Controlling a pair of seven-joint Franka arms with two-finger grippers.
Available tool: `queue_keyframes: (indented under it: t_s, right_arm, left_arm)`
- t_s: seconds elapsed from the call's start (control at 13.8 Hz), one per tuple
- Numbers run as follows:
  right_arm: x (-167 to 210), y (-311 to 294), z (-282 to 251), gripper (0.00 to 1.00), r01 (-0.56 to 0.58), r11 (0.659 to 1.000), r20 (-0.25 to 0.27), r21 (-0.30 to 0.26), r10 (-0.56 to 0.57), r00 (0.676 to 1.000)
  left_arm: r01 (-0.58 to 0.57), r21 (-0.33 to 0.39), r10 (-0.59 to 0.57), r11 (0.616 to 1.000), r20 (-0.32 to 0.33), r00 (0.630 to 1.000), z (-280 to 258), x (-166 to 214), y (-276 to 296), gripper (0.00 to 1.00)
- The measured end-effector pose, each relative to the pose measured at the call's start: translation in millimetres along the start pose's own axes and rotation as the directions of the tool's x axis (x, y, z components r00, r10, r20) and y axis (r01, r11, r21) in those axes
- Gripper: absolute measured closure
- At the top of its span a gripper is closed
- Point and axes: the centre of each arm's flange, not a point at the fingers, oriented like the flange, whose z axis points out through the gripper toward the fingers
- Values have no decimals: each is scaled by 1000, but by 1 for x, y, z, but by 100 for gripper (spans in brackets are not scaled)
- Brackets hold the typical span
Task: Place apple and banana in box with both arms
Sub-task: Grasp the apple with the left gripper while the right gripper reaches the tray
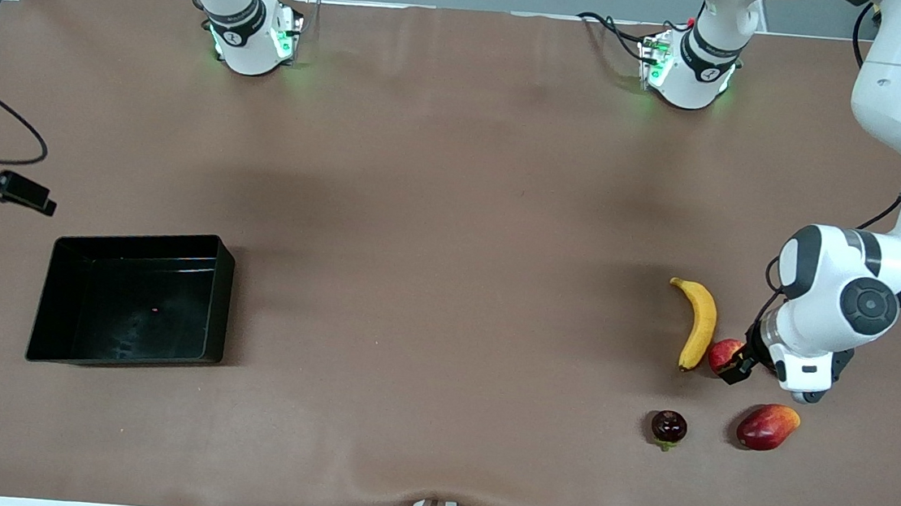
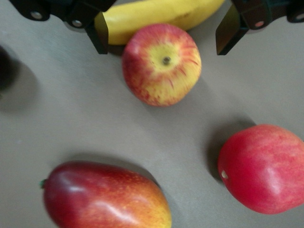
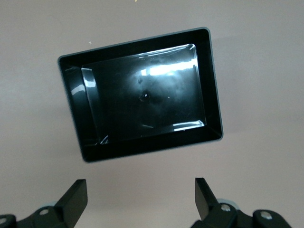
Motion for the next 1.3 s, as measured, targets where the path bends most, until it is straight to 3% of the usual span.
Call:
queue_keyframes:
  t_s: [0.22,0.58,0.65,0.72,0.87,1.3]
  right_arm:
    - [20,28,43,0,1,1000,-8,-1,-1,1000]
    - [39,80,124,0,-2,1000,29,5,2,1000]
    - [42,85,138,0,-1,1000,28,4,1,1000]
    - [46,91,152,0,7,1000,23,3,-7,1000]
    - [50,104,177,0,33,999,19,4,-33,999]
    - [58,116,251,0,97,995,34,10,-98,995]
  left_arm:
    - [3,1,-3,1000,2,1000,12,2,-3,0]
    - [-1,-15,1,1000,-1,1000,24,2,0,0]
    - [-3,-14,3,1000,0,1000,26,2,0,7]
    - [-4,-13,4,1000,1,1000,28,2,0,7]
    - [-9,-14,8,1000,-3,1000,27,2,1,21]
    - [-24,7,24,1000,5,1000,3,-1,12,21]
